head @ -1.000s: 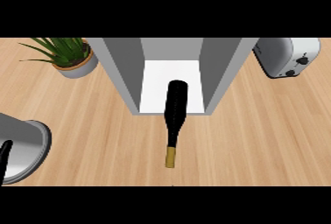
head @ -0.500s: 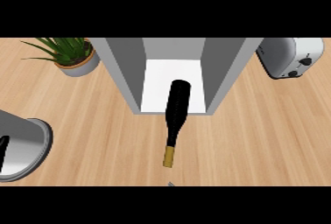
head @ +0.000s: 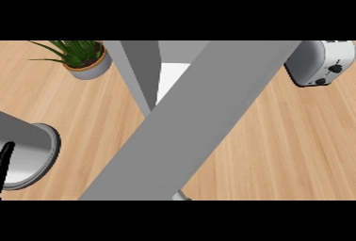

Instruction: Pick up the wine, place it into the cabinet and close the cabinet

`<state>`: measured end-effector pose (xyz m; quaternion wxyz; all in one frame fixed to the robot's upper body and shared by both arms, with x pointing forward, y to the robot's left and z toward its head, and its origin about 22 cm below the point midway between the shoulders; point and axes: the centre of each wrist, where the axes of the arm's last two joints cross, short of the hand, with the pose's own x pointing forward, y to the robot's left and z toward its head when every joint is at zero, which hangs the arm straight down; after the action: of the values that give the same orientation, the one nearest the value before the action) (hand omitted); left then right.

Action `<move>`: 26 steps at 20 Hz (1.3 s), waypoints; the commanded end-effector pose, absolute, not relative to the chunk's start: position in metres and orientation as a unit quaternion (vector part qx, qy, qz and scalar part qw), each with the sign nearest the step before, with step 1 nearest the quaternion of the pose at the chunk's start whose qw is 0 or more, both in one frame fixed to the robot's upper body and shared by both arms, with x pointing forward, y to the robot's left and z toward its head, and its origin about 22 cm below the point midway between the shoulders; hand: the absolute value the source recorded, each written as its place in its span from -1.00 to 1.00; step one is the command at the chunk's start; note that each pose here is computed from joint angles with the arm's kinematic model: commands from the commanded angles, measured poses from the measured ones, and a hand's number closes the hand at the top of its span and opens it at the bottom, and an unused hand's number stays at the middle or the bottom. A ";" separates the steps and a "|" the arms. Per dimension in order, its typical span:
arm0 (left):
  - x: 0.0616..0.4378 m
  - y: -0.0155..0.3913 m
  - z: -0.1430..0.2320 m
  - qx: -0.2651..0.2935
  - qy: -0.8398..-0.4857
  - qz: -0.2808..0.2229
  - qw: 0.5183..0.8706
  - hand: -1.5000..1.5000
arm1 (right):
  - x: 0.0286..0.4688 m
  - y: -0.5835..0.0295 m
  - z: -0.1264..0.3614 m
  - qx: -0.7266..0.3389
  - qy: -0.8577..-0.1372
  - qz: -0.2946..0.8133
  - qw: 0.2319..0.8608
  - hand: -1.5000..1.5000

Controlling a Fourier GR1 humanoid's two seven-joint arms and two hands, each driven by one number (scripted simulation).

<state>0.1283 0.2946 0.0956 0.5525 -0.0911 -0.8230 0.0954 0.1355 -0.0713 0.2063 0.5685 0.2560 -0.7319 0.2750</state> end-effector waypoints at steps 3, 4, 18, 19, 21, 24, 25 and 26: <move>0.137 0.302 0.093 -0.085 -0.820 0.110 0.555 -1.00 | 0.172 -0.008 0.226 0.274 -0.737 0.267 0.558 1.00; 0.143 0.301 0.085 -0.091 -0.822 0.103 0.553 -1.00 | 0.181 -0.006 0.242 0.272 -0.745 0.262 0.550 1.00; 0.138 0.303 0.088 -0.081 -0.824 0.107 0.551 -1.00 | 0.302 0.019 0.287 0.150 -0.789 0.251 0.541 1.00; 0.149 0.296 0.105 -0.085 -0.825 0.111 0.547 -1.00 | 0.310 0.028 0.249 0.135 -0.785 0.259 0.546 1.00; 0.151 0.311 0.095 -0.078 -0.827 0.109 0.546 -1.00 | 0.331 0.009 0.260 0.152 -0.776 0.250 0.559 1.00; 0.141 0.308 0.091 -0.069 -0.824 0.109 0.552 -1.00 | 0.347 -0.005 0.268 0.140 -0.777 0.252 0.560 1.00; 0.154 0.302 0.102 -0.069 -0.826 0.111 0.548 -1.00 | 0.336 0.011 0.249 0.139 -0.775 0.250 0.564 1.00; 0.142 0.297 0.086 -0.074 -0.826 0.102 0.550 -1.00 | 0.350 0.002 0.266 0.137 -0.777 0.252 0.560 1.00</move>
<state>0.1450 0.2986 0.0929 0.5492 -0.0738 -0.8253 0.1087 0.3134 0.0205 0.2654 0.5363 0.1708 -0.7778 0.2797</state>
